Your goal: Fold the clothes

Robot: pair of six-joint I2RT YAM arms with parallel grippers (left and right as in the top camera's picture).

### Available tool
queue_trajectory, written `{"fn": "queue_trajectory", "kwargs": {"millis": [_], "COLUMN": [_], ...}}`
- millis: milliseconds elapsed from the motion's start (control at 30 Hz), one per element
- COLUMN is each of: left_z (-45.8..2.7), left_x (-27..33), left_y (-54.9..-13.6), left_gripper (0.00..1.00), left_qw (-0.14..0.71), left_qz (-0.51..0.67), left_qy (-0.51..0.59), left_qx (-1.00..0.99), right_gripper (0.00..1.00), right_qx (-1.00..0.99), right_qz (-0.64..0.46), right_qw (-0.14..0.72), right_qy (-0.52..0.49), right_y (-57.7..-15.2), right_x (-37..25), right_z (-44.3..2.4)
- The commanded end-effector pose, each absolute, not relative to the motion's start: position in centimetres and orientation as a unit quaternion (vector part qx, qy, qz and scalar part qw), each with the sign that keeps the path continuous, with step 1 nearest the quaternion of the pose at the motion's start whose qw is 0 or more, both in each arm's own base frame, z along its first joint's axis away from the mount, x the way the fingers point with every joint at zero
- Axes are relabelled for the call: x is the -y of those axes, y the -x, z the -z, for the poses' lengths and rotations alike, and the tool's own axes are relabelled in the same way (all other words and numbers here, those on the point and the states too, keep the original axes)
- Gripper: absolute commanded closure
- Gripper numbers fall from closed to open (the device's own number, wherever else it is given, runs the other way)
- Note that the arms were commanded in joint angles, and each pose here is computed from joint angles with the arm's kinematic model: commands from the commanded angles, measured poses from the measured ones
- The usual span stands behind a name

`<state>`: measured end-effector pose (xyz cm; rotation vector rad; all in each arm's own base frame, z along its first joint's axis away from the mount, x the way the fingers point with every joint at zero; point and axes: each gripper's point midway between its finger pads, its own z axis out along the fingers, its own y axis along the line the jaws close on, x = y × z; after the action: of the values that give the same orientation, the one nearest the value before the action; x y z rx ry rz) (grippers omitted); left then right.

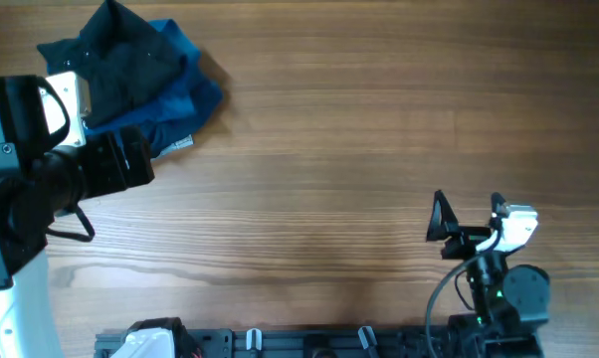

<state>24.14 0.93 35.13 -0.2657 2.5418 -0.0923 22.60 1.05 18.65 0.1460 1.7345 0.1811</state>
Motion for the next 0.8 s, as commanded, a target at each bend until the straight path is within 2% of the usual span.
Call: {"fn": "queue_trajectory", "kwargs": {"millis": [0, 133, 767], "left_z": [-35.12, -35.12, -35.12], "left_x": [-0.99, -0.99, -0.99], "left_y": [-24.06, -24.06, -24.06], "left_gripper": [0.00, 0.00, 0.00], "left_qw": [0.289, 0.289, 0.289], "left_qz": [0.032, 0.032, 0.032], "left_qy": [0.105, 0.105, 0.105], "left_qx": [-0.951, -0.951, -0.951], "right_gripper": [0.01, 0.00, 0.01], "right_qx": [-0.768, -0.756, -0.756], "right_qz": [-0.104, -0.140, -0.140], "right_qw": [0.622, 0.625, 0.625], "right_qy": [-0.108, -0.136, -0.136], "right_y": [-23.36, -23.53, -23.53], "right_x": [-0.89, -1.15, -1.15], "right_z": [-15.04, -15.56, -15.56]}}
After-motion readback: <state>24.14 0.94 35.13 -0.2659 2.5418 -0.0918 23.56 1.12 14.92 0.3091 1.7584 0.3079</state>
